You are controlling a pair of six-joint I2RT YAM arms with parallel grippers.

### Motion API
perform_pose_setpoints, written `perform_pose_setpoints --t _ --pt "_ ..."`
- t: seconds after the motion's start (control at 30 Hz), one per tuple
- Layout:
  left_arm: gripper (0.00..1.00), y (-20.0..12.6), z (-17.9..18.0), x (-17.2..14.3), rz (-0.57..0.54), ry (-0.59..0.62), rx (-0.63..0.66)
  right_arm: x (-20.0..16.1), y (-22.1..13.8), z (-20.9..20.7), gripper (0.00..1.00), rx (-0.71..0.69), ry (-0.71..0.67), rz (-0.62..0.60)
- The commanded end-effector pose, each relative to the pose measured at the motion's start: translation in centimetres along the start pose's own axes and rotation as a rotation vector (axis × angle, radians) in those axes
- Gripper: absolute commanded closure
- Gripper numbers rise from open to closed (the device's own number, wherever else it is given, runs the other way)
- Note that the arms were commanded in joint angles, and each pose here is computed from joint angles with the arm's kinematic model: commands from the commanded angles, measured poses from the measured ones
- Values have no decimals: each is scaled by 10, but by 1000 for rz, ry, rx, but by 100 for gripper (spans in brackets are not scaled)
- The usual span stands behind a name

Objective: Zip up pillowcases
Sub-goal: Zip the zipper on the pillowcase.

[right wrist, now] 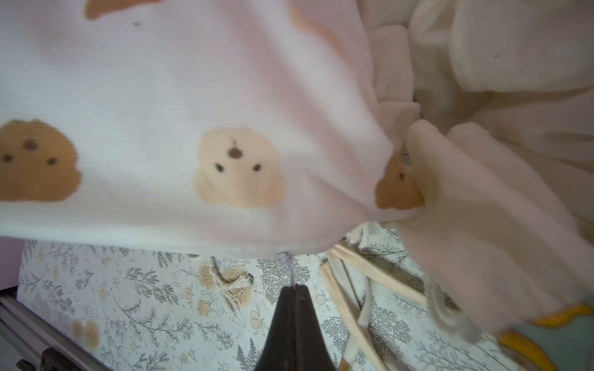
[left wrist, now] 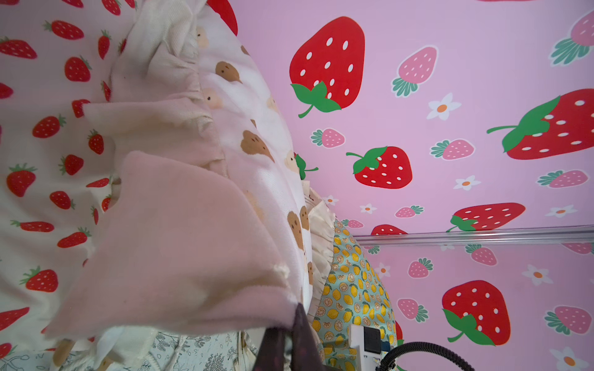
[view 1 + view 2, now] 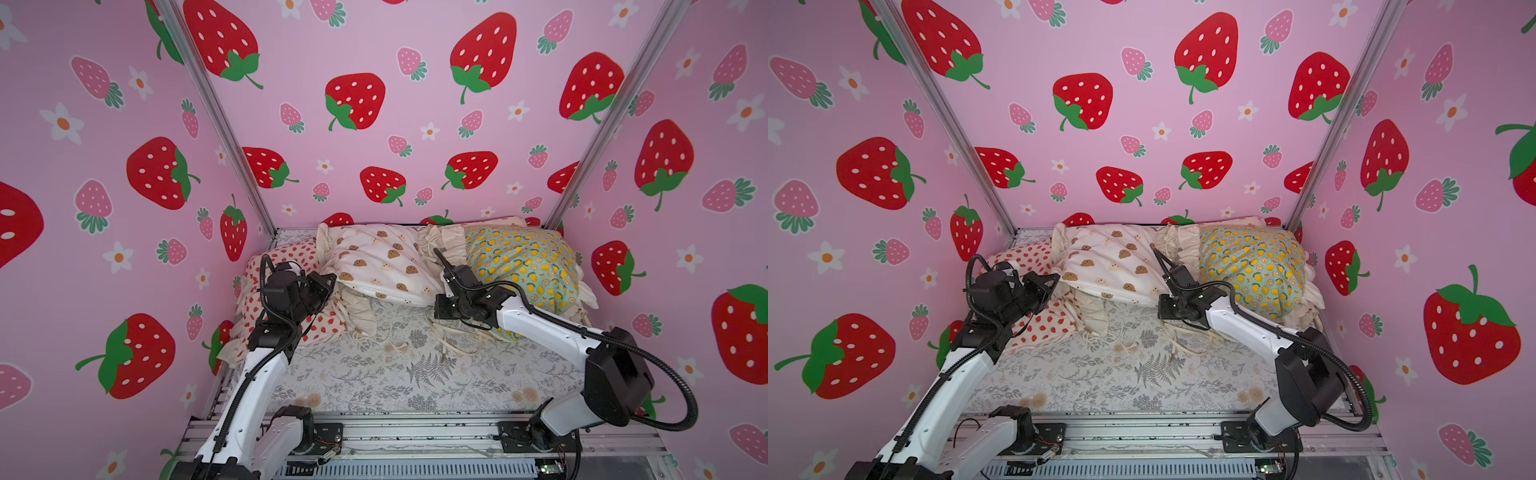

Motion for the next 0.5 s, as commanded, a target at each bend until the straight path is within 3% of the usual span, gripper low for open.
perform_pose_setpoints --t 0.0,0.27,0.47 --pt "100 -6 -17 24 -65 31 -43 0 -2 -31 100 -125 -1 -7" --pt "100 -7 -13 26 -69 34 -37 9 -10 -21 100 -101 -25 -22" --pt "100 -16 -13 36 -98 38 -35 13 -6 -33 100 -163 -33 -34"
Point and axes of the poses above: each gripper's point midway between its finger pads, its own y axis out along the fingers, its own z axis along the line the jaws close on, x = y × z, the point moved 5 cm from there along -y, back along the fingers, and after that the axes turned 13 degrees about y, right-handed, at the moved point
